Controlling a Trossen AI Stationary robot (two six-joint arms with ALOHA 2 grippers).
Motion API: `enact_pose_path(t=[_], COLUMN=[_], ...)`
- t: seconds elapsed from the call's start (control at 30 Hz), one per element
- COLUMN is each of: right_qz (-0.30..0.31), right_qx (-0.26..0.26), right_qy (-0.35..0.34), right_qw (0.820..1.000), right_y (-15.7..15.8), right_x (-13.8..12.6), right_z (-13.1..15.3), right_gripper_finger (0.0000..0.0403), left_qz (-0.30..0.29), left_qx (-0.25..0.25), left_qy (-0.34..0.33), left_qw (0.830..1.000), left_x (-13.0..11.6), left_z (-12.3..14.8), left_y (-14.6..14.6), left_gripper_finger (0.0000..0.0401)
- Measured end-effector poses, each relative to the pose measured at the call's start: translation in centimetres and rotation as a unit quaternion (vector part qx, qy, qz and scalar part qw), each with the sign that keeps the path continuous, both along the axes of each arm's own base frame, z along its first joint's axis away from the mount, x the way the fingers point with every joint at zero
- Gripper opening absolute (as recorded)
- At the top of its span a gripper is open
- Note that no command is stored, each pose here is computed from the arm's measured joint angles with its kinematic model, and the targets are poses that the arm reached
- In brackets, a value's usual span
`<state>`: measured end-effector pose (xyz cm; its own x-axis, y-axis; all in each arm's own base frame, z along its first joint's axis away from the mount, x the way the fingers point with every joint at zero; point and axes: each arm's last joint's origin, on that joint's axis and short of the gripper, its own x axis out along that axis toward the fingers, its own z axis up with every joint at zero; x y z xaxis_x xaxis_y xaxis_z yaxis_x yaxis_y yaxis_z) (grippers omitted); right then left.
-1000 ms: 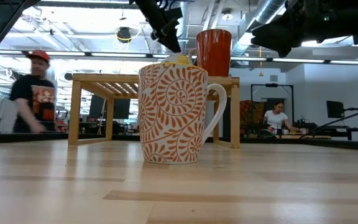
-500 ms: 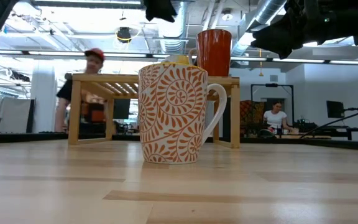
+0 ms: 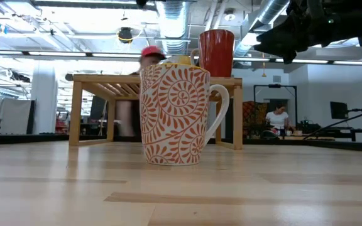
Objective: Place coffee mugs
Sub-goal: Put the blue patterned mug on the shelf
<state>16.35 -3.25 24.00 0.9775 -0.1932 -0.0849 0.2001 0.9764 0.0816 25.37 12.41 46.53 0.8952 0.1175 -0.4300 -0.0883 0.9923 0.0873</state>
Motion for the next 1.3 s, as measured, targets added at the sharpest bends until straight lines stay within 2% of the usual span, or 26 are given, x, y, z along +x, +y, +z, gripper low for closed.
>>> enact_pose_path(t=[0.2,0.4,0.6,0.73,1.0,1.13,1.3], right_qz=[0.011,0.013,0.013,0.013,0.013,0.013,0.013], right_qx=[0.003,-0.004,-0.005,-0.005,-0.003,-0.003,-0.003], right_qy=[-0.007,-0.024,-0.037,-0.037,-0.038,-0.038,-0.037], right_qw=[1.0,1.0,0.999,0.999,0.999,0.999,0.999], right_y=[0.4,0.4,0.4,0.4,0.4,0.4,0.4], right_x=[0.1,0.1,0.1,0.1,0.1,0.1,0.1], right_z=[0.1,0.5,0.7,0.7,0.7,0.7,0.7], right_gripper_finger=[0.0196,0.0196,0.0196,0.0196,0.0196,0.0196,0.0196], left_qz=[0.019,-0.012,-0.034,-0.047,-0.073,-0.09,-0.099], left_qx=[0.018,0.013,0.029,0.031,0.015,0.017,0.023], left_qy=[-0.106,-0.188,-0.275,-0.302,-0.27,-0.256,-0.27], left_qw=[0.994,0.982,0.96,0.952,0.96,0.962,0.957], left_x=[-3.9,-7.3,-9.5,-10.4,-10.7,-10.6,-10.7], left_z=[-6.0,-12.7,-17.9,-19.9,-22.0,-22.3,-21.6], left_y=[-2.8,-6.6,-9.5,-10.4,-11.1,-11.4,-11.5], left_gripper_finger=[0.0174,0.0174,0.0174,0.0174,0.0174,0.0174,0.0174])
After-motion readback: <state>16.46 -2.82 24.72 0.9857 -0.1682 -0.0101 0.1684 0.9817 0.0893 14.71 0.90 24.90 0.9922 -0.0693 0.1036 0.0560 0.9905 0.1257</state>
